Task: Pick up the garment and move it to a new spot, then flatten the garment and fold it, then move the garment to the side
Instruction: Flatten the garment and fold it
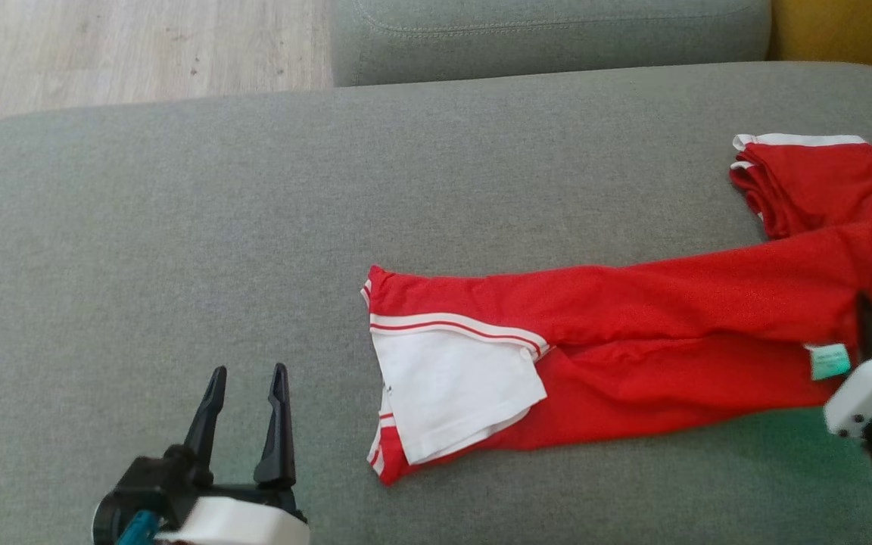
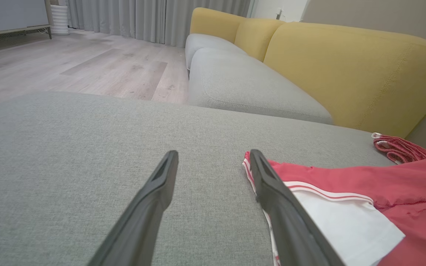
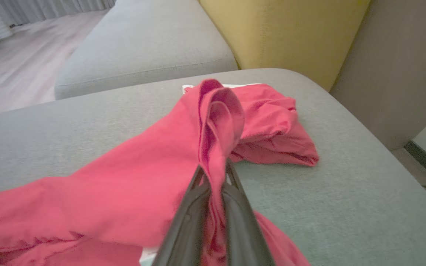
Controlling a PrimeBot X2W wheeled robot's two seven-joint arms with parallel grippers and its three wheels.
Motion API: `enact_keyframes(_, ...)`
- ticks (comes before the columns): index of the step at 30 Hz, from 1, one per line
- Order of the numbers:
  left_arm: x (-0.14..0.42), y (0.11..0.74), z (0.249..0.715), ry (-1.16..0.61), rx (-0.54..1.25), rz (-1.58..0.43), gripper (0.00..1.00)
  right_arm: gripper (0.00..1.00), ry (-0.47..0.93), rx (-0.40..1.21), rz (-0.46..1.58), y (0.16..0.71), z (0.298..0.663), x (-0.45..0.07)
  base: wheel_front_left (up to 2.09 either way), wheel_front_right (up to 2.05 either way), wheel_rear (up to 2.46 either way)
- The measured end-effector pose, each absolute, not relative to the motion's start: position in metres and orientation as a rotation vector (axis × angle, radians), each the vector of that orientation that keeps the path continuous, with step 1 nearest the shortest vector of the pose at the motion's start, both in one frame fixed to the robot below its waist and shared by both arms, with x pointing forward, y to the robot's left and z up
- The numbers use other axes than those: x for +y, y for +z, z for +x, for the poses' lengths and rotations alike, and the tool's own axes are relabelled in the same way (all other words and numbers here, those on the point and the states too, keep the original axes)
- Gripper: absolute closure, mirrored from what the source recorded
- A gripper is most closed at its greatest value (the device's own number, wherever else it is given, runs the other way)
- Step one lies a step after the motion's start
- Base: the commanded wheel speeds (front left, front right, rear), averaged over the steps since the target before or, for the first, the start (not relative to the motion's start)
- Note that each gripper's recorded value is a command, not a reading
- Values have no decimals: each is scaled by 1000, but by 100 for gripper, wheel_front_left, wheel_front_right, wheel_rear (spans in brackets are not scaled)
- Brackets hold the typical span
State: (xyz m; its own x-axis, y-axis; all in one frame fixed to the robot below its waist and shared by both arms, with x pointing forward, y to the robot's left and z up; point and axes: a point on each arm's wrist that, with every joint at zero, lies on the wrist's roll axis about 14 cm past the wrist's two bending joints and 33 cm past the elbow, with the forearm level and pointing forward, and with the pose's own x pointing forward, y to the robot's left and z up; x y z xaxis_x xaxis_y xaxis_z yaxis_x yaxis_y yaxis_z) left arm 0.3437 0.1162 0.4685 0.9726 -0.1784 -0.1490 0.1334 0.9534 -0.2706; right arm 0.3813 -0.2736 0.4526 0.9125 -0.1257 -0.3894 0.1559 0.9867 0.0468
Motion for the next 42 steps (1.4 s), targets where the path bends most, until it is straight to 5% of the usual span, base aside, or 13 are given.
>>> enact_keyframes(12,121,478,338,-155,146,-246,0,100,142,377,213,473,373,-163,0,0,0)
enact_keyframes(23,148,484,320,-68,128,-246,0,100,590,442,354,468,350,-9,0,0,0)
enact_keyframes(37,177,481,301,43,126,-253,0,100,769,560,366,439,357,62,0,0,0)
enact_keyframes(38,177,481,300,45,126,-254,0,88,777,572,367,437,356,65,0,0,0)
enact_keyframes(40,177,481,300,46,127,-254,0,41,798,587,382,436,353,73,0,0,0)
enact_keyframes(41,177,481,300,46,127,-254,0,7,809,590,393,437,352,77,0,0,0)
enact_keyframes(42,177,481,300,45,127,-254,0,7,820,587,400,439,352,80,0,0,0)
